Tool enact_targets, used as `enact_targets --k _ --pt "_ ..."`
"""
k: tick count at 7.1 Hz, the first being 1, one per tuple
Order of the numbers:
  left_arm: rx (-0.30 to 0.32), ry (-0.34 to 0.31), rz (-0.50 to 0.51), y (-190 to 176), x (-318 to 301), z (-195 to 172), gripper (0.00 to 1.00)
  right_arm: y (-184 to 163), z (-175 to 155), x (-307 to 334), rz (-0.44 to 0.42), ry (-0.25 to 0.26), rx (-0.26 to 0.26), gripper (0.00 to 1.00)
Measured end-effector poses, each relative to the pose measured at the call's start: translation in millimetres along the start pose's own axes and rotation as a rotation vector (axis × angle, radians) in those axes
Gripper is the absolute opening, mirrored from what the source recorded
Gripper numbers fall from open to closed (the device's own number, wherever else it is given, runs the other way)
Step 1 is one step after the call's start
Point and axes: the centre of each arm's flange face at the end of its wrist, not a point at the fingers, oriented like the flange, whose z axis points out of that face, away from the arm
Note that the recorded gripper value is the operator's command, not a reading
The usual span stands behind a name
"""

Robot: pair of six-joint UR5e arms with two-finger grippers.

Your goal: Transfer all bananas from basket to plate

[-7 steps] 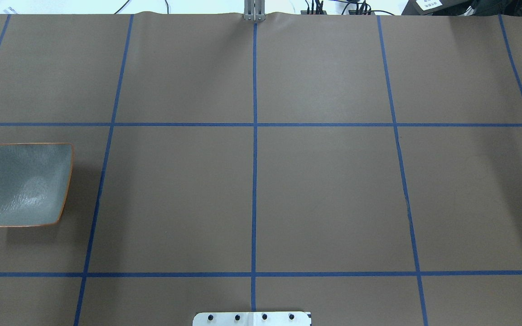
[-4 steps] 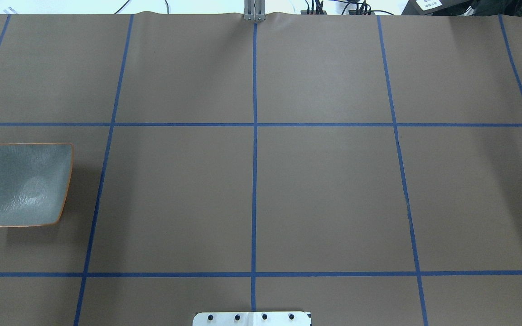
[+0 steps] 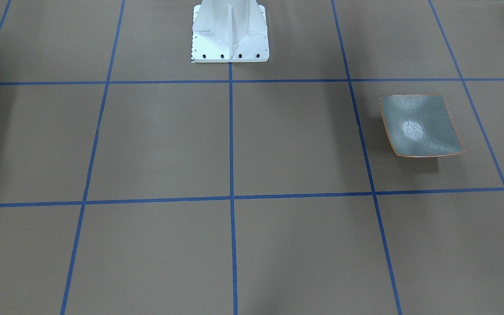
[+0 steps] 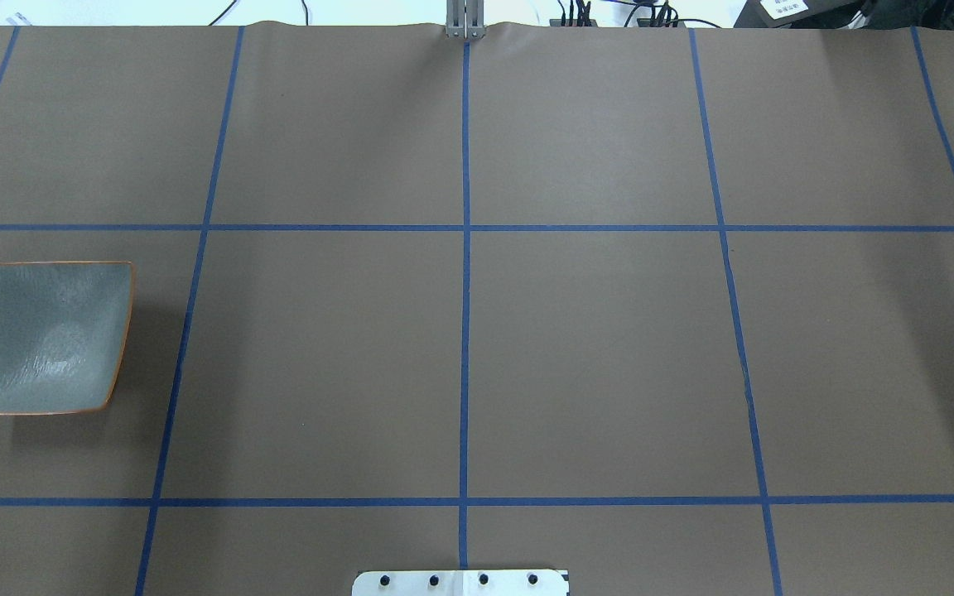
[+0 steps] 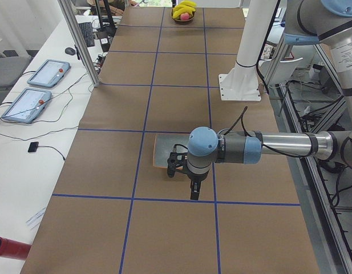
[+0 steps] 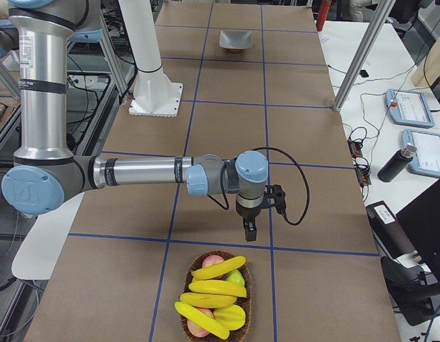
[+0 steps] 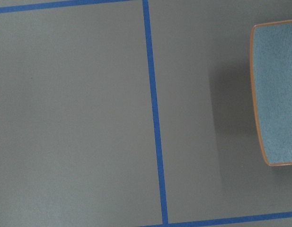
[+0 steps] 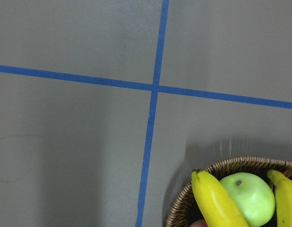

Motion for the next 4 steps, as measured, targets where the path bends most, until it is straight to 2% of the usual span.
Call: enact_targets --k 1,2,4 --pt "-0.001 0.001 -0.001 0 0 1 1.00 -6 -2 0 -0.084 0.015 0.048 1.00" --pt "-0.001 0.001 -0.001 0 0 1 1.00 -8 4 5 -0.137 0.023 0.067 1.00" --pt "0.000 0.003 0.000 0 0 1 1.00 -4 21 18 -0.235 0.017 0.051 1.00"
